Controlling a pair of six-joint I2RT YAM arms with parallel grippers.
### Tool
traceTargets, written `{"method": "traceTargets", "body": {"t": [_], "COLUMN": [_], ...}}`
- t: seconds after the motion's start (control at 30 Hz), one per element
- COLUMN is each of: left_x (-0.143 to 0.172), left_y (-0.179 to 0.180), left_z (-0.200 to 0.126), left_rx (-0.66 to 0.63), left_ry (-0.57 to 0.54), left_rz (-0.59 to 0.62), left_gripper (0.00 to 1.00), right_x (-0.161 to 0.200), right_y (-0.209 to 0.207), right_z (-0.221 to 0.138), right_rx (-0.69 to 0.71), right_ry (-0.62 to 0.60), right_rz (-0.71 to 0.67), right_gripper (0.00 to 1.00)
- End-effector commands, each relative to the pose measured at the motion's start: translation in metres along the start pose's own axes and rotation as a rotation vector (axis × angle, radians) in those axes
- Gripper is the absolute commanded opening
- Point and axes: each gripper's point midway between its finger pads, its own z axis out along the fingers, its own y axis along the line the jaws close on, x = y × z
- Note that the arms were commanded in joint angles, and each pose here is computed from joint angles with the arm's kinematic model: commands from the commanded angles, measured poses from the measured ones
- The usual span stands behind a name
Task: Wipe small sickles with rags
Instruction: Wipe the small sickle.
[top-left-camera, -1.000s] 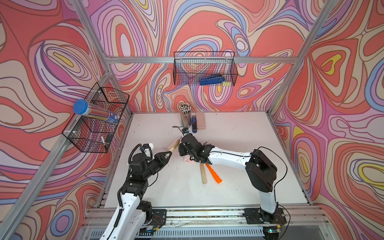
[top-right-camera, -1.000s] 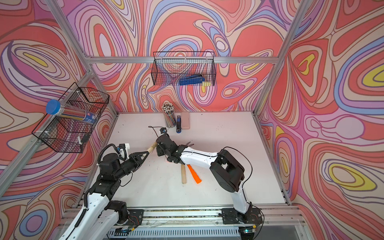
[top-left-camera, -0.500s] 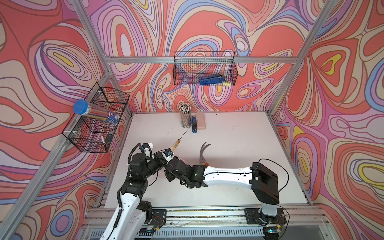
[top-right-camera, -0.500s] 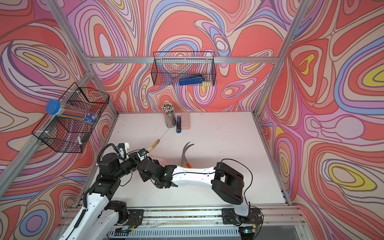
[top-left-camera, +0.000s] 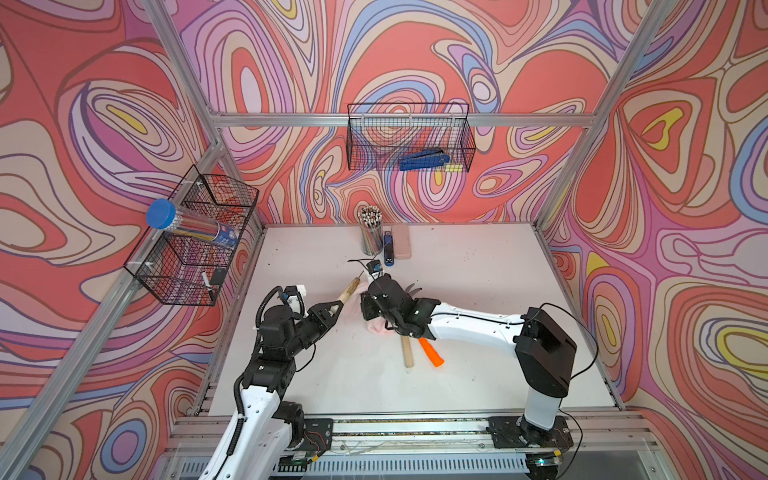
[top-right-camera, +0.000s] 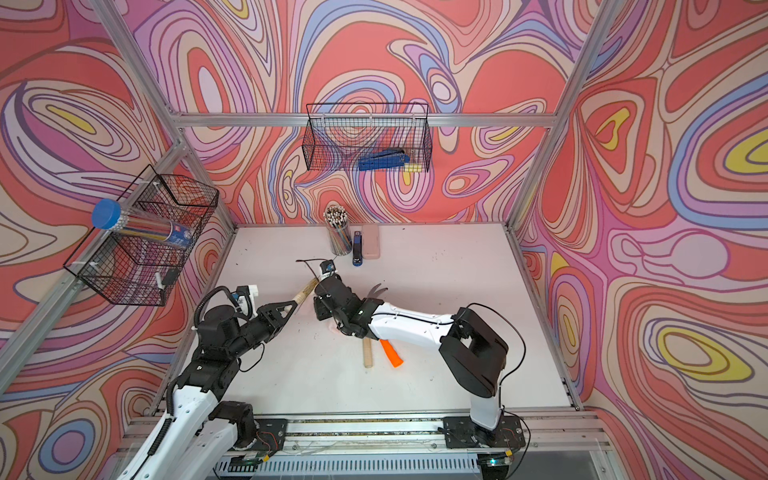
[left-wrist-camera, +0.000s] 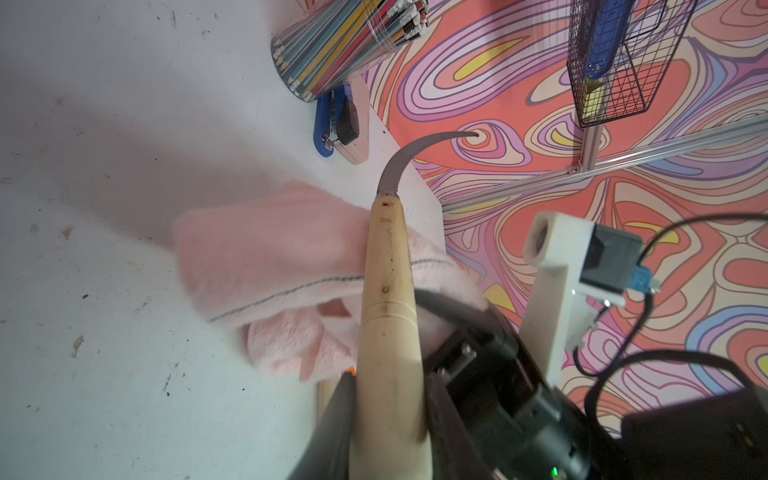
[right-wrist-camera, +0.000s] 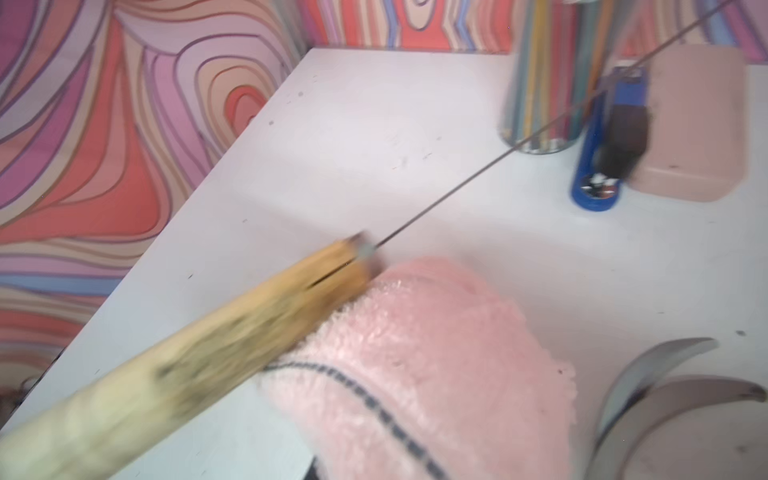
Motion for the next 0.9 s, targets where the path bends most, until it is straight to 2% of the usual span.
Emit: {"method": "traceTargets", "body": {"t": [0.0,0.2,0.57,0.7,0.87], "left_x": [-0.002,-0.002,-0.002,-0.003,-0.002], "left_y": [-0.007,-0.008,-0.005,-0.006,-0.006], "left_z": [-0.002,-0.002,-0.003,-0.003,-0.004], "left_rx": [0.010,0.009,-0.002,0.001,0.003], "left_ry": [0.000,0.003,-0.006,-0.007,-0.007], "left_rz": [0.022,0.022,0.026,0.026,0.027], "left_gripper": [0.00,0.00,0.00,0.00,0.00], "right_x": [-0.027,-0.027,-0.001,0.001,0.001], "right_y": [0.004,0.034,0.139,0.141,0.114], "right_z": [-0.012,-0.017,-0.068,-0.072,-0.056], "right_rx": [-0.033,-0.133,-0.299,-0.304,-0.218], "right_ry": [-0.067,-0.060,-0.096,-0.095,-0.079], "right_rz": [0.030,0.005,-0.145,-0.135,-0.109], "right_gripper": [0.00,0.00,0.00,0.00,0.00]}}
